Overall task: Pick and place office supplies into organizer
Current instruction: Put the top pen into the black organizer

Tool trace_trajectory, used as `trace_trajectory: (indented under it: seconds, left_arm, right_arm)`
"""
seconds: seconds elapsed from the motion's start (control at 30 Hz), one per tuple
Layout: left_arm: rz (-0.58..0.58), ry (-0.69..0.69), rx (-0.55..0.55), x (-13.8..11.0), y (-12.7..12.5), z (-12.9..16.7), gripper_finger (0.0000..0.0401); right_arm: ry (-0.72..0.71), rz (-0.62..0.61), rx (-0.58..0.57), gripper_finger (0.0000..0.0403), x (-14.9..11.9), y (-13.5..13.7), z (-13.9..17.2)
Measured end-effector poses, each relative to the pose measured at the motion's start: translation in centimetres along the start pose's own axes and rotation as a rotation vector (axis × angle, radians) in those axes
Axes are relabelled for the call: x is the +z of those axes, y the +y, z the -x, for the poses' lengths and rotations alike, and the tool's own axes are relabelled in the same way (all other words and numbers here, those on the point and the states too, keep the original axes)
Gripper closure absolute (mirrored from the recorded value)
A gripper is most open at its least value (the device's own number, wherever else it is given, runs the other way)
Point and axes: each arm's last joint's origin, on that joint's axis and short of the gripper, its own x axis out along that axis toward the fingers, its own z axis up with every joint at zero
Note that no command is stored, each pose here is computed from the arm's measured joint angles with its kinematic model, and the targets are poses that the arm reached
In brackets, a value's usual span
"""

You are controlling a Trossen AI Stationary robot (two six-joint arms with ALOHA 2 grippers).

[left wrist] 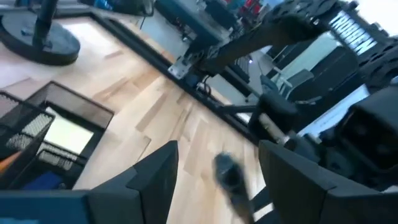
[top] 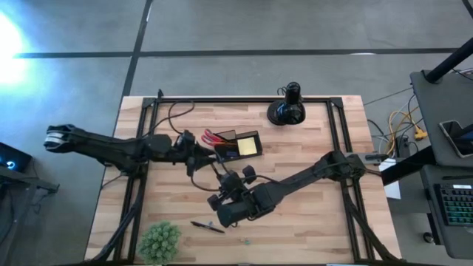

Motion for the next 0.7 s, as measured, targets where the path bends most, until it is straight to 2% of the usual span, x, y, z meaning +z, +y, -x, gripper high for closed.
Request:
trace_trajectory:
  seconds: [0.13, 0.23, 0.7]
  left_arm:
    - [0.005, -0.034, -0.021, 0.56, -0.27, 0.62, 0.0192]
    - [0.001, -0.009, 0.006, 0.39, -0.01, 0.73, 0.0206]
    - [-0.029, -0.035, 0.033, 0.70, 0.45, 0.69, 0.0357]
  right_arm:
    - [0.000, -0.009, -0.002, 0.0390, 0.03, -0.03, -0.05]
    - [0.001, -0.005, -0.003, 0.0390, 0.01, -0.05, -0.05]
    - [0.014, 0.018, -0.034, 0.0389, 0.02, -0.54, -0.34]
